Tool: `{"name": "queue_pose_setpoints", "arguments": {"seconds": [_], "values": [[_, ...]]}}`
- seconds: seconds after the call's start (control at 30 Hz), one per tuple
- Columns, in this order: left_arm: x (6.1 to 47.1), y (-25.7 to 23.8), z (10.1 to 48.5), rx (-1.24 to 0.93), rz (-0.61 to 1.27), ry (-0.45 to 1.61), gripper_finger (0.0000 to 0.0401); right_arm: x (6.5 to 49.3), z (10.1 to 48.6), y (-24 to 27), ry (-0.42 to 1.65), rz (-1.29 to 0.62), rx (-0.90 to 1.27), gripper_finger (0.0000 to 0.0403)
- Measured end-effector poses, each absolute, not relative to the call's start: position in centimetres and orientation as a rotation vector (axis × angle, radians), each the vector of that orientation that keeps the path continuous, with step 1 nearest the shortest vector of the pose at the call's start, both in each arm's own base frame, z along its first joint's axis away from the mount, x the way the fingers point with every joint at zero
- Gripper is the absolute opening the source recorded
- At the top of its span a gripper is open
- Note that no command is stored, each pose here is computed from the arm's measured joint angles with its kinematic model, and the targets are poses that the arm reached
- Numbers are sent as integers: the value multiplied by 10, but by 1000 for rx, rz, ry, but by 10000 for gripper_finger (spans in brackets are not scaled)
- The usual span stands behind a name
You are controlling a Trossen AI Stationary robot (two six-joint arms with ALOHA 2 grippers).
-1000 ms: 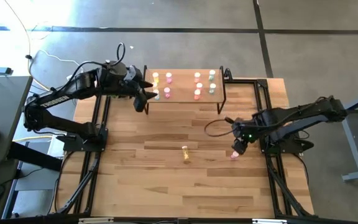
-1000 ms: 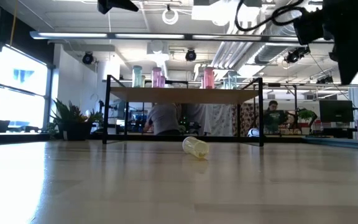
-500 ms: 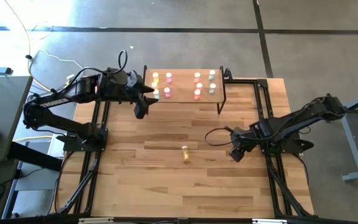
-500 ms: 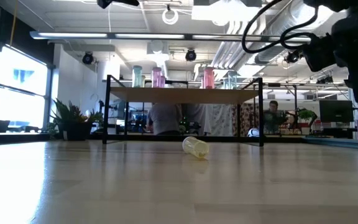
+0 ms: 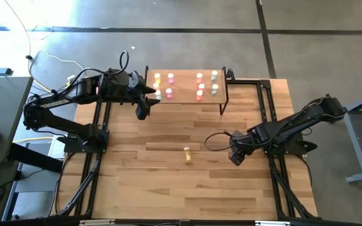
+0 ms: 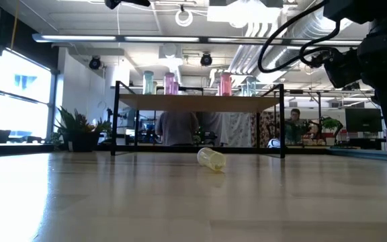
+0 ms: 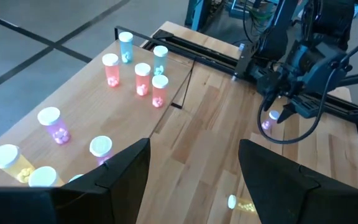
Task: Pick and place medicine bottles onto shelf by color
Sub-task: Put the pink pill bottle on the shelf
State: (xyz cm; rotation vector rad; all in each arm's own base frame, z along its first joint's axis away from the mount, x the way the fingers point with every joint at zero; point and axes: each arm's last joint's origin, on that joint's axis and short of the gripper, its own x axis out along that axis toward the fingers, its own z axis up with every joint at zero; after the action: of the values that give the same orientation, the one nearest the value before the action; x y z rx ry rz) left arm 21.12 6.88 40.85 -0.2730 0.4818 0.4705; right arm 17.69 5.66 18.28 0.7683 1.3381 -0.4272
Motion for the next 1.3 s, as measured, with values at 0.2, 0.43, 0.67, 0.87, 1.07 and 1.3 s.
{"name": "queue_pose_setpoints", "arguments": {"seconds": [0.2, 0.43, 0.67, 0.87, 1.07, 1.3], "values": [[211, 69, 408, -272, 470, 482, 236, 178, 181, 57, 1344, -437, 771, 166], [211, 70, 409, -263, 501, 480, 236, 179, 182, 57, 1349, -425, 778, 100], [210, 71, 409, -257, 523, 478, 236, 194, 207, 55, 1278, -338, 783, 105], [210, 72, 409, -231, 565, 478, 236, 216, 247, 38, 1128, -255, 747, 104], [208, 76, 409, -206, 627, 477, 236, 230, 291, 11, 959, -220, 696, 104], [198, 92, 404, -187, 681, 549, 236, 234, 344, -30, 752, -245, 608, 104]]}}
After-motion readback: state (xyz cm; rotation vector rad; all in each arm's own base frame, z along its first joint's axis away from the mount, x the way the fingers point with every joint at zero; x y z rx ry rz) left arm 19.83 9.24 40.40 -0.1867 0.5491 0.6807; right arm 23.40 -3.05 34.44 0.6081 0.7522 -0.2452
